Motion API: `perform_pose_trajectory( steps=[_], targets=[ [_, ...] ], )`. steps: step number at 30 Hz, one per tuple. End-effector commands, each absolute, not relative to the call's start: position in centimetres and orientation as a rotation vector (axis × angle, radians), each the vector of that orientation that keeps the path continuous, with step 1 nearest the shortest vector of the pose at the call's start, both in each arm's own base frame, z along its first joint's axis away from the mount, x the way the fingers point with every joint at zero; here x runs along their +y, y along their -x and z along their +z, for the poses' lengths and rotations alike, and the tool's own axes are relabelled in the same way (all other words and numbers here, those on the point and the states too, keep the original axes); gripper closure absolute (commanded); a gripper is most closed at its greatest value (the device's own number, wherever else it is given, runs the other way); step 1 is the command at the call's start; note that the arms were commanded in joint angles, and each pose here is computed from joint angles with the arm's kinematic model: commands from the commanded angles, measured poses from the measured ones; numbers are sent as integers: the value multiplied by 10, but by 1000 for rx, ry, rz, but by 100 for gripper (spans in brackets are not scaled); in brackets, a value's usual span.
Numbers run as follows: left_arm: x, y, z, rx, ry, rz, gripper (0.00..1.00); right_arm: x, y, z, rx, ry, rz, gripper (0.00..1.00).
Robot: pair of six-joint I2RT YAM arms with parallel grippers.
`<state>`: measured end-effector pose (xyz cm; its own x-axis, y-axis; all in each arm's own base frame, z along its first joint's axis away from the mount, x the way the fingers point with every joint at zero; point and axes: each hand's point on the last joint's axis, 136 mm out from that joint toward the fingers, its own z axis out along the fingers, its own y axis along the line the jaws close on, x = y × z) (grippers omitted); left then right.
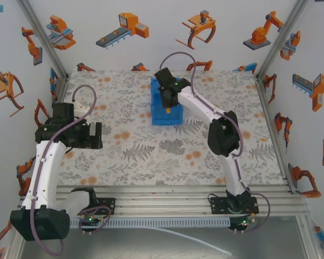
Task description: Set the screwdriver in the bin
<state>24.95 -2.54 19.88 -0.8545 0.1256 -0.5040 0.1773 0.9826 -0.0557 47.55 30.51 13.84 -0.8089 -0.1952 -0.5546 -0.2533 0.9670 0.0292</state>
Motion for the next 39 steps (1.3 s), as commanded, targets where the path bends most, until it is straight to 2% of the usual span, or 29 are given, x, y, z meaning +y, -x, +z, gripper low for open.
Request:
perform_pose_trajectory(
  steps=[1, 17, 24, 31, 39],
  targets=[
    [-26, -246, 210, 2592, -189, -163, 3, 310, -484, 141, 2538, 354, 179, 83],
    [-23, -250, 205, 2612, -166, -173, 3, 323, -498, 72, 2634, 385, 199, 80],
    [-23, -251, 204, 2615, -169, -172, 3, 324, -500, 60, 2653, 376, 206, 72],
    [-21, -250, 203, 2616, -168, -160, 3, 323, -503, 64, 2647, 355, 208, 58],
    [-19, -252, 205, 2606, -176, -146, 3, 309, -506, 115, 2570, 358, 122, 56]
  ],
)
